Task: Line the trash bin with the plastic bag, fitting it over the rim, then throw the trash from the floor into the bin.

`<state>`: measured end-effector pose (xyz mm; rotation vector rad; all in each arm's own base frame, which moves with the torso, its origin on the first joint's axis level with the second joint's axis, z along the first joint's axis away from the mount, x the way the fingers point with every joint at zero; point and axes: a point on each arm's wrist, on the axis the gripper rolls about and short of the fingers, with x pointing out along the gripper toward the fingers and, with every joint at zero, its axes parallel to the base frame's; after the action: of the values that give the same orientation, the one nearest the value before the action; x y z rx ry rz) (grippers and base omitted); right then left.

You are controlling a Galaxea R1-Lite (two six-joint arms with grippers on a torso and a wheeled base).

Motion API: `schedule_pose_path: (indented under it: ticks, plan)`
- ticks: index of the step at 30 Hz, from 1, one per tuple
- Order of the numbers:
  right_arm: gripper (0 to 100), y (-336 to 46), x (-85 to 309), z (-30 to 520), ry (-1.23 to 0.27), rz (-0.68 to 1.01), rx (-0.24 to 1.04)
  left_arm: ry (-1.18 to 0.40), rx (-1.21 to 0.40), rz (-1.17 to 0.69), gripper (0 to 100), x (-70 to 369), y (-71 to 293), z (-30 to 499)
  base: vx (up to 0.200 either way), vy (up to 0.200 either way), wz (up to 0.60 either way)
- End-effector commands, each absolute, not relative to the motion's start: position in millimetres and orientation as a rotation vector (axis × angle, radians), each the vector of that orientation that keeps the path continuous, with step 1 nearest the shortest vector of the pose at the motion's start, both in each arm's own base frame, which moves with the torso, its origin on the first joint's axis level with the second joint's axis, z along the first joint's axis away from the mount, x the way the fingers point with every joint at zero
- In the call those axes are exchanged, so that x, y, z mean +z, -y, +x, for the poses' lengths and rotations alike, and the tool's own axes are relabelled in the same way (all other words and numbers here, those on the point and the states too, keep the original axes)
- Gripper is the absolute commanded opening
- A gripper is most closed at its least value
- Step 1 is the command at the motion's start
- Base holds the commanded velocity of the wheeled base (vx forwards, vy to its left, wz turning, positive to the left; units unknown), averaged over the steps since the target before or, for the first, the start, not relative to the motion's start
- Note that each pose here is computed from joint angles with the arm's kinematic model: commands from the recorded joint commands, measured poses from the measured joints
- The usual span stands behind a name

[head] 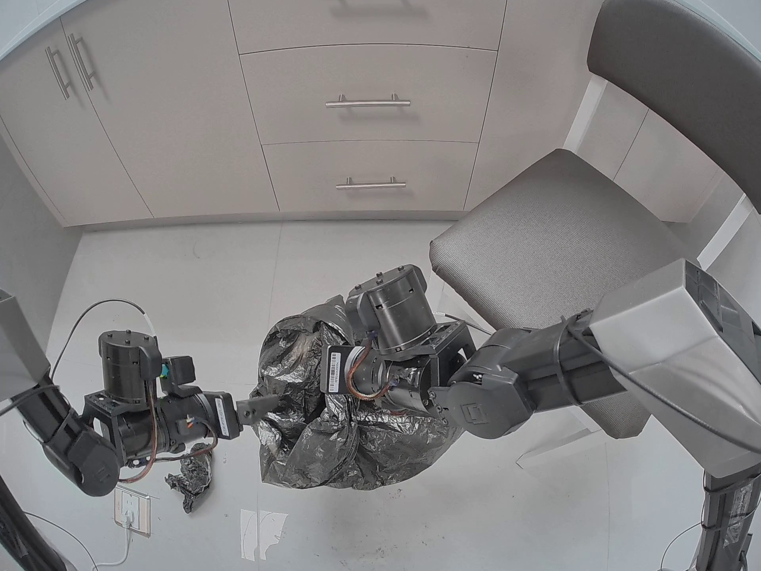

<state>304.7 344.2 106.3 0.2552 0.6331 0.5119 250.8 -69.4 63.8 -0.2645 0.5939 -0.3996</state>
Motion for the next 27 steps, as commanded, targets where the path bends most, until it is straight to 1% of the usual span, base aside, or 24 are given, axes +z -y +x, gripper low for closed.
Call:
schedule_pose_path:
  ticks: [1, 7, 11, 12, 14, 21, 27]
  plan:
    - [0, -344, 105, 304, -0.631, 0.234, 0.511, -0.576, -0.544, -0.187, 100, 76, 84, 212, 0.0, 0.0, 0.0]
    - [0, -344, 107, 304, -0.62, 0.237, 0.509, -0.661, -0.6, -0.117, 100, 55, 91, 197, 0.0, 0.0, 0.0]
    - [0, -344, 107, 305, -0.62, 0.236, 0.508, -0.638, -0.635, -0.109, 100, 56, 96, 191, 0.0, 0.0, 0.0]
    - [0, -344, 107, 304, -0.62, 0.237, 0.509, -0.601, -0.663, -0.101, 100, 58, 101, 189, 0.0, 0.0, 0.0]
    - [0, -345, 108, 305, -0.618, 0.238, 0.51, -0.58, -0.678, -0.095, 100, 58, 107, 190, 0.0, 0.0, 0.0]
    - [0, -344, 114, 303, -0.601, 0.24, 0.502, -0.48, -0.626, -0.081, 100, 47, 126, 204, 0.0, 0.0, 0.0]
    - [0, -344, 115, 302, -0.598, 0.24, 0.504, -0.439, -0.659, -0.076, 100, 43, 143, 210, 0.0, 0.0, 0.0]
